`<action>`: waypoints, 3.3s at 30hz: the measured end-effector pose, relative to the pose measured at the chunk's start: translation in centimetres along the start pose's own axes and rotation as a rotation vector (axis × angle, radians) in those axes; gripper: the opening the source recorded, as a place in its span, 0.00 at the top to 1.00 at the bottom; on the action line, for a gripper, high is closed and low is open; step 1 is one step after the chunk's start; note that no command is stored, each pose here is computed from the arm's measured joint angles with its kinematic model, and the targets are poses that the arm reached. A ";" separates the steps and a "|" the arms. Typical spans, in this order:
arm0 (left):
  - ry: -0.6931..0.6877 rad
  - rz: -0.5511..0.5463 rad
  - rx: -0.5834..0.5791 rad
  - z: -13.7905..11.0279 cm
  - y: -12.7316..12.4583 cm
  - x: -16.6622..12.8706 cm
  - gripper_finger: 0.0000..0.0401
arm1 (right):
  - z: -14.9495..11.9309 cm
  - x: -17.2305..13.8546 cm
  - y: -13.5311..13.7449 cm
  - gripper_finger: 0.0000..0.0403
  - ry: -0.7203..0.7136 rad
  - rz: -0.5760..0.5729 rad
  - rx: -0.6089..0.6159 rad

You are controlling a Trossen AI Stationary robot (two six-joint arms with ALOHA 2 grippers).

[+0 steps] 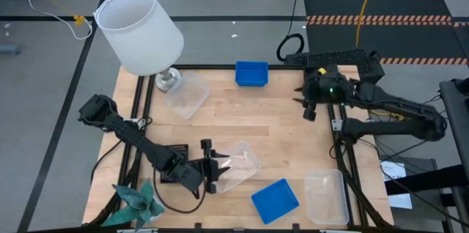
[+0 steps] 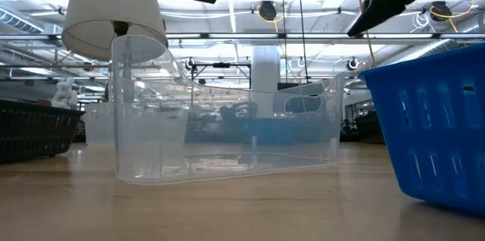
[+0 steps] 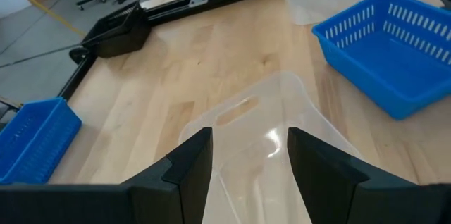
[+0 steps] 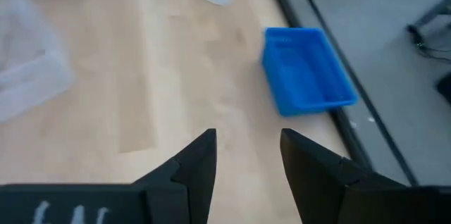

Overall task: Stack baskets by color
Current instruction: Stack the middle transparent bin on top of the bottom transparent bin

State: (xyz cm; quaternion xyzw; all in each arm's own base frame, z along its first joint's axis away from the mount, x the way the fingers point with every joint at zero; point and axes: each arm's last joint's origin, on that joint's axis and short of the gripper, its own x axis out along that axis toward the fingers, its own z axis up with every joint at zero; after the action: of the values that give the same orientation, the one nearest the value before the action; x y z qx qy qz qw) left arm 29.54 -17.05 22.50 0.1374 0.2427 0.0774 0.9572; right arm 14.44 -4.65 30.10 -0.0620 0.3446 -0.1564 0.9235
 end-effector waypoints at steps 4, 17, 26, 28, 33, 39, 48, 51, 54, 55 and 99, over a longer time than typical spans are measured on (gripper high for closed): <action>0.002 -0.007 0.011 -0.1 -0.2 -0.2 0.54 | -0.2 0.2 1.1 0.63 0.058 -0.113 0.048; -0.002 -0.009 -0.020 0.0 -0.3 -0.2 0.54 | -2.6 6.0 -1.3 0.75 0.420 -0.443 0.280; 0.072 -0.058 0.017 -1.0 -0.8 -0.7 0.54 | -0.3 7.5 -0.2 0.87 0.187 0.044 0.295; 0.107 -0.092 0.033 -1.4 -1.1 -0.9 0.54 | 0.2 6.9 0.7 0.88 0.143 0.153 0.293; 0.164 -0.240 0.081 -1.9 -2.0 -1.6 0.54 | 0.5 5.1 3.2 0.88 0.105 0.279 0.185; 0.213 -0.415 0.069 -1.3 -2.6 -2.3 0.53 | 0.5 3.6 5.7 0.88 0.103 0.379 0.132; 0.281 -0.416 0.148 -2.0 -2.3 -2.1 0.53 | -0.1 2.5 8.4 0.88 0.163 0.412 0.126; 0.304 -0.413 0.205 -2.4 -2.2 -1.7 0.53 | -0.1 2.3 8.9 0.88 0.162 0.394 0.125; 0.312 -0.416 0.226 -2.7 -2.5 -1.5 0.53 | -0.2 2.1 9.2 0.88 0.153 0.338 0.154; 0.325 -0.417 0.243 -2.9 -2.4 -1.4 0.53 | -0.2 2.0 9.3 0.88 0.150 0.322 0.167; -0.031 -0.845 0.962 -0.1 4.0 -9.9 0.98 | 13.4 4.3 24.9 0.76 -0.130 0.462 -0.414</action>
State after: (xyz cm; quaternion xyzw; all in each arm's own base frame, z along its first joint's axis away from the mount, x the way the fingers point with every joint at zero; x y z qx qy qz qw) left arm 20.52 -15.37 27.98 0.4453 0.2698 -0.4262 0.7398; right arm 32.46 17.48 31.99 -0.1787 0.3145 0.1353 0.9224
